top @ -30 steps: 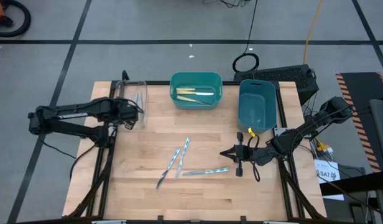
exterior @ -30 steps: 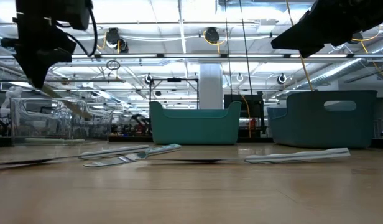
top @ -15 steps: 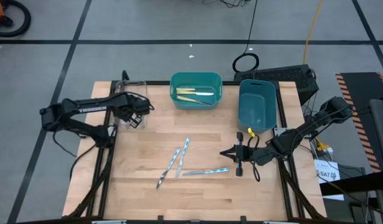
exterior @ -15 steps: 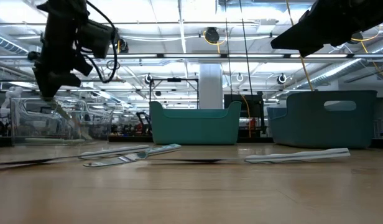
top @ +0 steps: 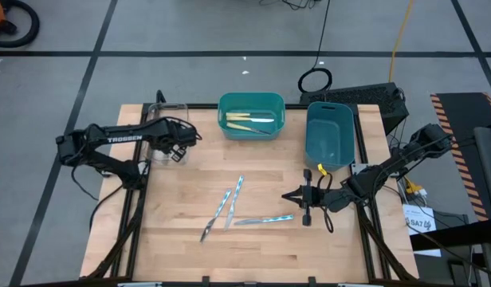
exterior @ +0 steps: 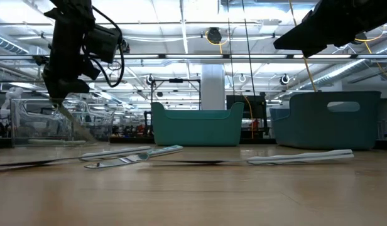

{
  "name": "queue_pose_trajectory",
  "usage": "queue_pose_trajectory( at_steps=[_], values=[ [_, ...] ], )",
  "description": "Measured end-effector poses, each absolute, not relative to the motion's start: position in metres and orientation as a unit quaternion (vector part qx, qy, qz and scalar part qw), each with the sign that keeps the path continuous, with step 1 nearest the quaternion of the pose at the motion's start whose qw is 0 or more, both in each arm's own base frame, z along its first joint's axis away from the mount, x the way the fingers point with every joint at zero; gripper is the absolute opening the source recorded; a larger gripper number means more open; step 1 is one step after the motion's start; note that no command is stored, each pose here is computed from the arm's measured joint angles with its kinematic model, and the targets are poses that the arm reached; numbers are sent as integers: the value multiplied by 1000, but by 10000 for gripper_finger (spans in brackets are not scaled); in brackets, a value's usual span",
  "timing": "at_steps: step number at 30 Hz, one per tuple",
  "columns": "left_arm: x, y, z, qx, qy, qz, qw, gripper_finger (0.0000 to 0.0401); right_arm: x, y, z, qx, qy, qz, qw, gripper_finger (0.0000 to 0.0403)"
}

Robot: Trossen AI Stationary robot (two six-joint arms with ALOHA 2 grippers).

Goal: Sort silverware by color (type)
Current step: Put the green knife into the transparent bin, then adjust the transparent bin

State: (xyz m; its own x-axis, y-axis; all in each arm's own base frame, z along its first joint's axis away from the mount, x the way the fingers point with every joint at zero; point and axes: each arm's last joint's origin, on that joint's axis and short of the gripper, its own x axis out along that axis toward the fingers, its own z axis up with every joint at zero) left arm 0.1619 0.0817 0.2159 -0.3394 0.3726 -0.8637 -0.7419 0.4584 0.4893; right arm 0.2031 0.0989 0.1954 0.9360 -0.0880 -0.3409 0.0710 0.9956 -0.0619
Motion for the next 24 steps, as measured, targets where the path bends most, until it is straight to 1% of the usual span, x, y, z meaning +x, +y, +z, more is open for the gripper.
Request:
queue_pose_trajectory(
  at_steps=[5,7,9,14,16,20,24],
  values=[
    [164,82,215,-155,644,493,564,65,203,99,195,-24,174,-40,984,4],
    [164,82,215,-156,643,492,566,72,203,99,195,-21,174,-41,984,4],
    [166,82,215,-158,637,492,572,87,203,99,195,-16,175,-42,983,4],
    [166,84,215,-151,627,505,574,143,202,99,194,-15,180,-42,983,4],
    [168,84,215,-150,620,509,578,159,202,99,194,-15,180,-42,983,4],
    [175,82,215,-131,600,505,606,169,202,99,194,-16,181,-42,982,4],
    [189,72,215,-110,572,487,651,170,202,99,193,-19,185,-43,982,4]
  ],
)
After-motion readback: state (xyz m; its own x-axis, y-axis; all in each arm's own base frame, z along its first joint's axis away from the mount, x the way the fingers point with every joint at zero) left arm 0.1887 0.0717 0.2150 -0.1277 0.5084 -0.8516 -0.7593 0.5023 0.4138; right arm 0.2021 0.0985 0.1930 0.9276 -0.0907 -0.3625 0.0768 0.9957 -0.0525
